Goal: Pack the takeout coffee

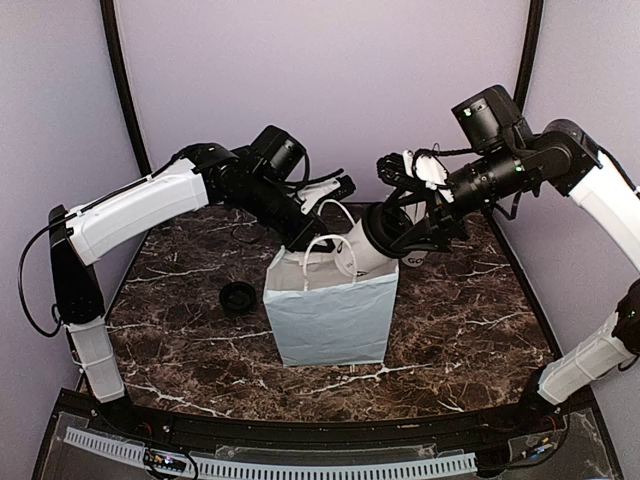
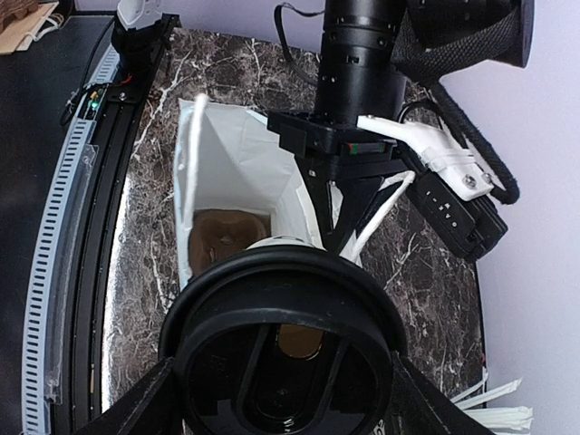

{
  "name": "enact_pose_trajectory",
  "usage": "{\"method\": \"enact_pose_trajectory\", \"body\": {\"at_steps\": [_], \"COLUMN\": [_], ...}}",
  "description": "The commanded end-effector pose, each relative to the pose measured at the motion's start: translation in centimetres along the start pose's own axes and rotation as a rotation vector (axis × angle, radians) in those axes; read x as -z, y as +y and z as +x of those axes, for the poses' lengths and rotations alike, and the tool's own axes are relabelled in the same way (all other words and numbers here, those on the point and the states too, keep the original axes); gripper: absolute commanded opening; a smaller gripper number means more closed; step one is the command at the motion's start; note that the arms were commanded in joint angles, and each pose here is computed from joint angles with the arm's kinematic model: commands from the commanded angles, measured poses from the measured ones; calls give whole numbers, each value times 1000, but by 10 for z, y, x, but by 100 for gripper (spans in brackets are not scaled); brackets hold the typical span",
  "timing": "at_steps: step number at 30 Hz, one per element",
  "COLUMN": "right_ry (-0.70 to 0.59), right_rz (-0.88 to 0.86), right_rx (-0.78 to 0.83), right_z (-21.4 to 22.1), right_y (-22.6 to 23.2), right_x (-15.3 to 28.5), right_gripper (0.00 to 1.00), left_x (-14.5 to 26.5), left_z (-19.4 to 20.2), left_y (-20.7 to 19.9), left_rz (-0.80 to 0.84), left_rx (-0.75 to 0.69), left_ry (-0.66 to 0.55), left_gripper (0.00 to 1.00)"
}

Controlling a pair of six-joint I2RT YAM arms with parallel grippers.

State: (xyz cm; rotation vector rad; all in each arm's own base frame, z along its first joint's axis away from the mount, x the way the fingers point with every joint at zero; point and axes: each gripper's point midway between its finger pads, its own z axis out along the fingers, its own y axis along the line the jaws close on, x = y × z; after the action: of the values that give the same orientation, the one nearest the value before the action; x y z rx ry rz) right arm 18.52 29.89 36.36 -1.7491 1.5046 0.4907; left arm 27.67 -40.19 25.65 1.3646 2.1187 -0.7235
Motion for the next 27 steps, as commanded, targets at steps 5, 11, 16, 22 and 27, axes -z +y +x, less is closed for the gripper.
{"method": "enact_pose_trajectory", "body": {"at_steps": [5, 11, 16, 22, 27], "right_ry": [123, 208, 276, 326, 380], "right_rz": [-56, -121, -166, -227, -147], "right_rx": [117, 171, 196, 220, 314], "right_z": [19, 28, 47, 57, 72], "right_y": [7, 23, 41, 67, 72], "right_x": [-30, -38, -45, -45, -49], "right_gripper": [55, 55, 55, 55, 55], "left_x": [40, 44, 50, 99, 139], "left_z": [-18, -20, -25, -60, -72], "left_y": [-15, -28, -40, -69, -77], "left_rz": [-66, -38, -6, 94, 67], "left_rx": [134, 171, 157, 111, 36], "left_ry": [-47, -56, -96, -269, -407], "left_gripper": [3, 9, 44, 60, 64]}}
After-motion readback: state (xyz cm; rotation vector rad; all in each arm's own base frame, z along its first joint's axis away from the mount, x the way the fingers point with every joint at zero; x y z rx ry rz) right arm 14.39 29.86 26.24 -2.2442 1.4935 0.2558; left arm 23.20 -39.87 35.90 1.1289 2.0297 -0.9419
